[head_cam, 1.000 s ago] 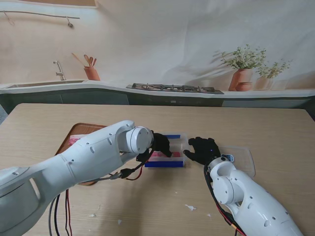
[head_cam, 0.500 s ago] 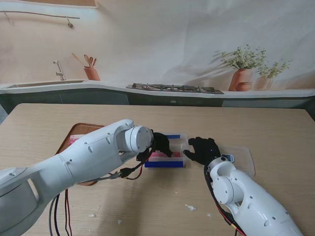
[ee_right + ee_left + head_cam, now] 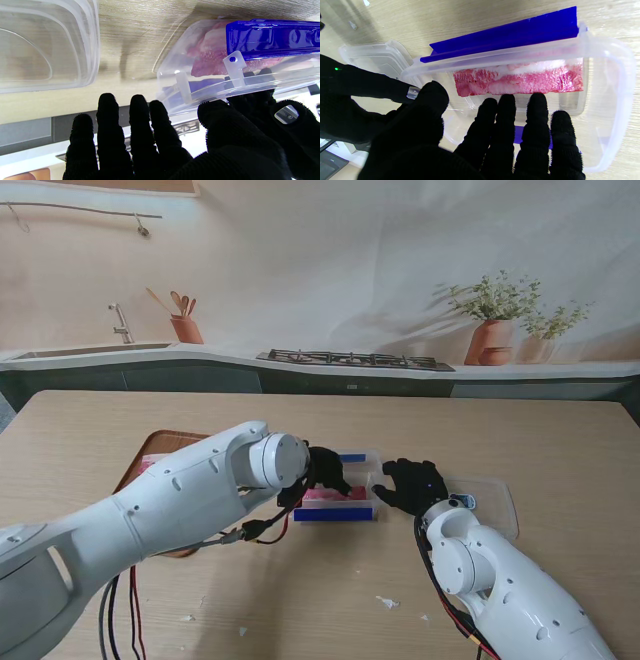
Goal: Separate the bacon slices onto the tray
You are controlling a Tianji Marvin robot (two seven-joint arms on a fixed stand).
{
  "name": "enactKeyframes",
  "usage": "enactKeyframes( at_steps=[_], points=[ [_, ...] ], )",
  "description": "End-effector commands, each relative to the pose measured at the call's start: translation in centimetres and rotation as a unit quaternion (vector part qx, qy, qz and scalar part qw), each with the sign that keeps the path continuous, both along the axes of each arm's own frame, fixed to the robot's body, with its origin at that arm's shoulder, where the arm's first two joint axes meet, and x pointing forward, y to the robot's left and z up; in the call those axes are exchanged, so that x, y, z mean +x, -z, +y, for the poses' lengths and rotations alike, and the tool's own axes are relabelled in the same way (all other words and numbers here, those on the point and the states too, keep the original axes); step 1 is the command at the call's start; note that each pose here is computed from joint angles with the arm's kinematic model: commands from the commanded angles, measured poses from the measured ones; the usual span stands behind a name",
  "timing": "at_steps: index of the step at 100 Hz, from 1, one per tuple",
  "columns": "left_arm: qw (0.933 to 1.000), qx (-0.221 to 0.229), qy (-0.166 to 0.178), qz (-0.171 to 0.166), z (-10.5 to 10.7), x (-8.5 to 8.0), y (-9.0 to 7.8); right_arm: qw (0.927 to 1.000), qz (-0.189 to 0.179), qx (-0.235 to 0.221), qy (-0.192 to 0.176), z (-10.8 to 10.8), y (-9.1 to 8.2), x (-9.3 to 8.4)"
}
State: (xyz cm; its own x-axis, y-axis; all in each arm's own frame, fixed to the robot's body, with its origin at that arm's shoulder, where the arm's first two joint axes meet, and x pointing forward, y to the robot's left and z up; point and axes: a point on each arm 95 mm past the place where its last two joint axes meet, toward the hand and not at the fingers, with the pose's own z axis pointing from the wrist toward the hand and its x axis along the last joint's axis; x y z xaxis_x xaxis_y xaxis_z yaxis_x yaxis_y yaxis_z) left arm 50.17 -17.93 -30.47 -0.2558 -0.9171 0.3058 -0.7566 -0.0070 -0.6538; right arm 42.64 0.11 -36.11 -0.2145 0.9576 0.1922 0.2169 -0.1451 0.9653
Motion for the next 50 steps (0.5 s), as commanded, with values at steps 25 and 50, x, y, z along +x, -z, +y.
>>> enactKeyframes(
  at_steps=[25,50],
  points=[
    [0.9995,-0.012,-0.017,0.022,-0.8,-0.56,-0.48,0.9997,0.023,0.0,-0.002,0.44,1.29,-0.69],
    [0.9994,0.004,-0.007,0.033,-1.01,-0.44,-0.89,0.9998,0.021,0.0,-0.001,0.37,1.29,-0.67]
  ],
)
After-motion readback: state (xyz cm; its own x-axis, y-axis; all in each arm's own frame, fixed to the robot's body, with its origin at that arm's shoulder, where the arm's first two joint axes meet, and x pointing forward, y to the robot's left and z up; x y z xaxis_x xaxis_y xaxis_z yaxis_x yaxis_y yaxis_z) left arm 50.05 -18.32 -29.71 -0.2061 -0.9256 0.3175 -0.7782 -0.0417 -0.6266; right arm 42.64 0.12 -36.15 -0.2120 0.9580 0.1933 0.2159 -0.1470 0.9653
